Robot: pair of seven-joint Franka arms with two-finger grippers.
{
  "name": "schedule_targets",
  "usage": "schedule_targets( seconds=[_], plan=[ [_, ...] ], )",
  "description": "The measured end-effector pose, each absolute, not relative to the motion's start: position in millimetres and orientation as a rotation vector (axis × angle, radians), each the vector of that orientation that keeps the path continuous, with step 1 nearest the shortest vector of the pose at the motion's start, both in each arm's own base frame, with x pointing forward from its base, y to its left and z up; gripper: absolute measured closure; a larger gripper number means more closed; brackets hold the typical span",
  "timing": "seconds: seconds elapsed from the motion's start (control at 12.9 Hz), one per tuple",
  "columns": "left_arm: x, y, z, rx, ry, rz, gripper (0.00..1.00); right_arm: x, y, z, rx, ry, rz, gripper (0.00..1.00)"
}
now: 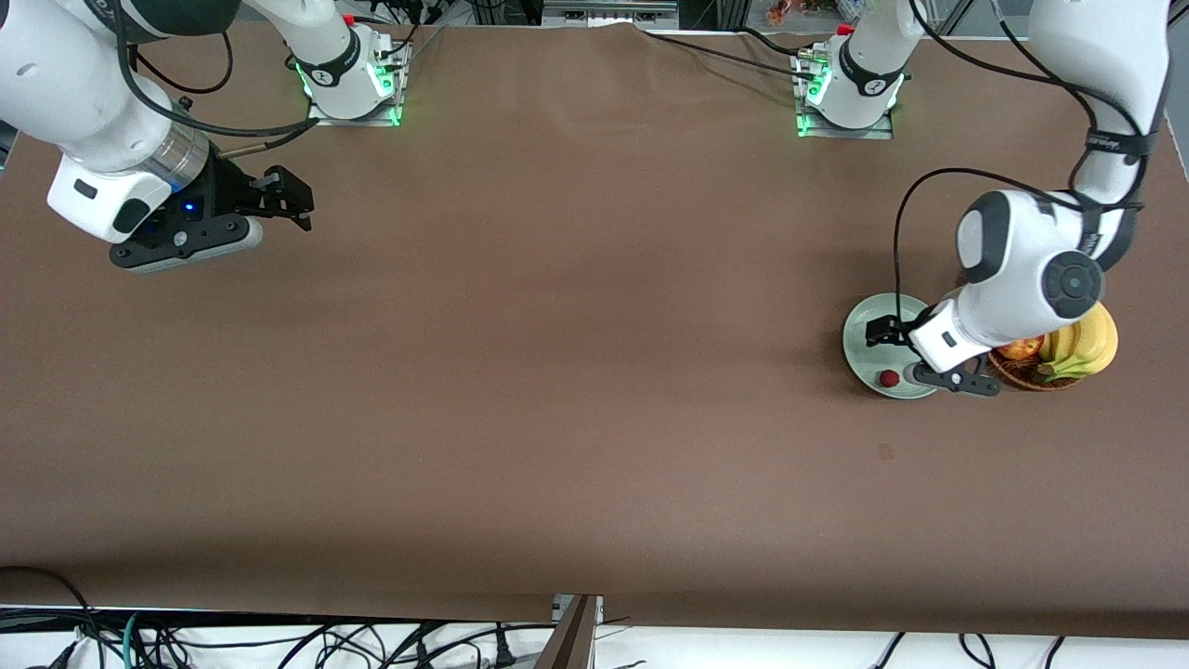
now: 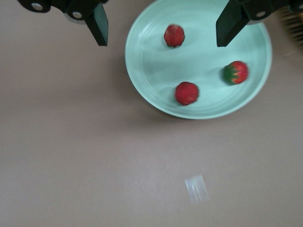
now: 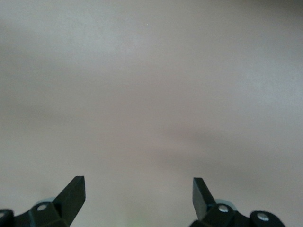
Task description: Collect all strawberries into plate
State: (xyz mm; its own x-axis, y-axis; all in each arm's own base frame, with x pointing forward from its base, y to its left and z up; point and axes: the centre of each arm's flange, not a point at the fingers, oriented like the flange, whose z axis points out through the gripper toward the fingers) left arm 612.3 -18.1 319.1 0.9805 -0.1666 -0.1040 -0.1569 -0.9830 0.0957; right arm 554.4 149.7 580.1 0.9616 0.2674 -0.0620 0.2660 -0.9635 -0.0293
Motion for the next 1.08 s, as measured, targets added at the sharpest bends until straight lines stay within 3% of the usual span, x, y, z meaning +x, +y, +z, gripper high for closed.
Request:
schedule_targets(
  seconds=[0.23, 0.54, 0.77, 1.08],
  plan=[
    [633.5, -21.2, 419.6, 3.049, -0.27, -0.062, 0.0, 550.1, 160.1, 581.4, -3.026, -0.42, 0.121, 0.0],
    [619.1, -27.5, 514.4, 3.066, -0.293, 0.126, 0.0, 543.5, 173.8, 580.4, -2.999, -0.529, 0.15, 0.0],
    [598.9, -26.2, 556.0, 3.075, -0.293, 0.157, 0.0, 552.8, 144.3, 579.8, -3.072, -0.565, 0.139, 0.0],
    [572.4, -25.4, 582.8, 3.089, -0.065, -0.04, 0.0, 583.8, 70.6, 556.3, -3.167, -0.409, 0.178, 0.0]
  ],
)
